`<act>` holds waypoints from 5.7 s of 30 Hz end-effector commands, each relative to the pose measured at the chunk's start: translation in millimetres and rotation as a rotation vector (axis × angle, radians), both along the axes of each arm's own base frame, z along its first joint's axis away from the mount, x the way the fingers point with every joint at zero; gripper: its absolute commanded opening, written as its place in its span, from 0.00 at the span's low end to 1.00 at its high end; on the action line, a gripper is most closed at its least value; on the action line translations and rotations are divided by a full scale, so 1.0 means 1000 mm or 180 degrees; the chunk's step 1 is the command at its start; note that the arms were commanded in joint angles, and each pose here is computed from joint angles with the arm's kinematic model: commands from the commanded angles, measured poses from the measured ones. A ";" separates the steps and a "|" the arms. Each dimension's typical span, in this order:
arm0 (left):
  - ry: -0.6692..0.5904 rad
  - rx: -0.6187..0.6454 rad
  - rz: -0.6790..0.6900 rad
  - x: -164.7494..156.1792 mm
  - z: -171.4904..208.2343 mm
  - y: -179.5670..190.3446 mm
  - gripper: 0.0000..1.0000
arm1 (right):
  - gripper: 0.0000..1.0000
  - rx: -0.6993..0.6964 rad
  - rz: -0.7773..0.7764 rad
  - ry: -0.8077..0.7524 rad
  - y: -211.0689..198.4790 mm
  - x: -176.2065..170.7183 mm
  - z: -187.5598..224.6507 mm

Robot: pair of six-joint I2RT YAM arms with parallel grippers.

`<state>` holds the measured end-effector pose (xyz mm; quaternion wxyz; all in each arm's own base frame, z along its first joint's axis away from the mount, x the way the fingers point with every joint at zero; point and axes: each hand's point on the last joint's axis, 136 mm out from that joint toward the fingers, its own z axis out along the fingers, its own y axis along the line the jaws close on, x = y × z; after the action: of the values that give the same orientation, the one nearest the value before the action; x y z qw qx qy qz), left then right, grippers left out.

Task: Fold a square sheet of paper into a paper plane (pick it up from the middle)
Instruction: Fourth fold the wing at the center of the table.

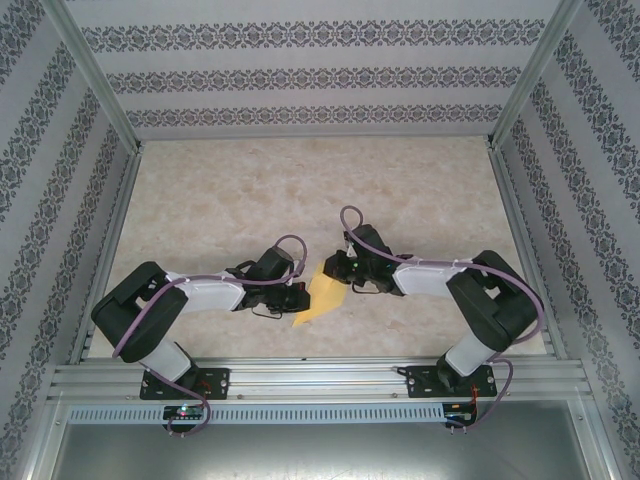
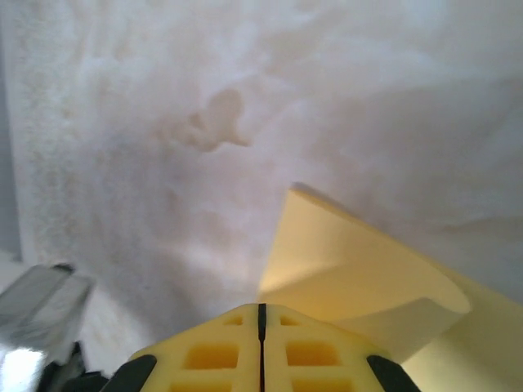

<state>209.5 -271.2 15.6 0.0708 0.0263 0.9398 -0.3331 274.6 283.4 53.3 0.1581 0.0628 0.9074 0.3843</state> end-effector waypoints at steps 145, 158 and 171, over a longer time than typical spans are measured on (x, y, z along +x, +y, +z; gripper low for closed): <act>0.0038 0.0347 -0.0115 -0.013 0.021 0.020 0.10 | 0.02 -0.0207 -0.0123 0.0263 -0.020 -0.029 -0.074; 0.0153 -0.0382 -0.0188 0.017 0.040 -0.028 0.06 | 0.02 -0.0249 -0.0131 0.0281 -0.022 -0.031 -0.076; 0.0667 0.0044 0.0008 -0.007 -0.014 0.004 0.06 | 0.02 -0.0301 -0.0132 0.0318 -0.024 -0.033 -0.081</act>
<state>223.0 -284.1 17.7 0.0158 0.0170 0.9362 -0.3507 260.6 288.0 16.7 0.1621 0.0683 0.8963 0.4071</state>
